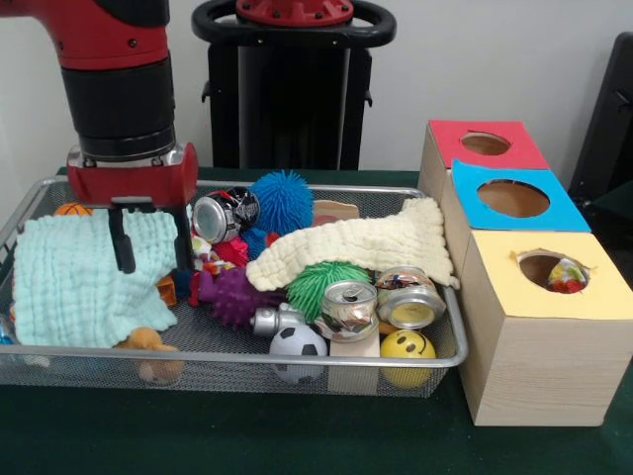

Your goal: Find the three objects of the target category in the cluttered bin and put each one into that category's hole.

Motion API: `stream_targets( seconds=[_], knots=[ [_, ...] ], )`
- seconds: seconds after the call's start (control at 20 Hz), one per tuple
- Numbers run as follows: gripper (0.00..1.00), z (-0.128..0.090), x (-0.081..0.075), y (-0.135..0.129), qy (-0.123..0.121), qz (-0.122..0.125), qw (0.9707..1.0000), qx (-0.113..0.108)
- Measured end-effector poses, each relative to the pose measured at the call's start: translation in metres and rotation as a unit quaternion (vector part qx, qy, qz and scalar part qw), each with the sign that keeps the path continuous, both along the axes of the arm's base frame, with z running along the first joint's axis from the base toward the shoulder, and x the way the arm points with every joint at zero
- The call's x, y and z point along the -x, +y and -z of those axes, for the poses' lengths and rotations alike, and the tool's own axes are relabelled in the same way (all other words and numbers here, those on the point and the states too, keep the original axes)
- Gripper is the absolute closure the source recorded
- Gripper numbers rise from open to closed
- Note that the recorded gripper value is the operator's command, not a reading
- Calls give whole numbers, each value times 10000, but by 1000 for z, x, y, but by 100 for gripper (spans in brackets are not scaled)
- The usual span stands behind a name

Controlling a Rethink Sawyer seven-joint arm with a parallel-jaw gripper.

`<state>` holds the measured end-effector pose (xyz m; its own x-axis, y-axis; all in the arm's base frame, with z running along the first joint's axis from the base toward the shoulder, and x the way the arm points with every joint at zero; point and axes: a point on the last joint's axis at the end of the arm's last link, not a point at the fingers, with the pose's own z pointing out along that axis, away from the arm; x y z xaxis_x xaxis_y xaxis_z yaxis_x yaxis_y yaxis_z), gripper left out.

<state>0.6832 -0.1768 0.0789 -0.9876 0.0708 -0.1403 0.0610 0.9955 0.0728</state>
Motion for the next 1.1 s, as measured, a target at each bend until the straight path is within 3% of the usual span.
stream_targets(
  seconds=[0.25,0.55,0.95,1.1],
  knots=[
    [0,3,5,-2,110,-66,9999,57],
    [0,-5,17,-13,480,-135,9987,54],
    [0,-10,32,-49,464,-272,9984,189],
    [0,-7,44,-74,468,-375,9977,305]
  ],
)
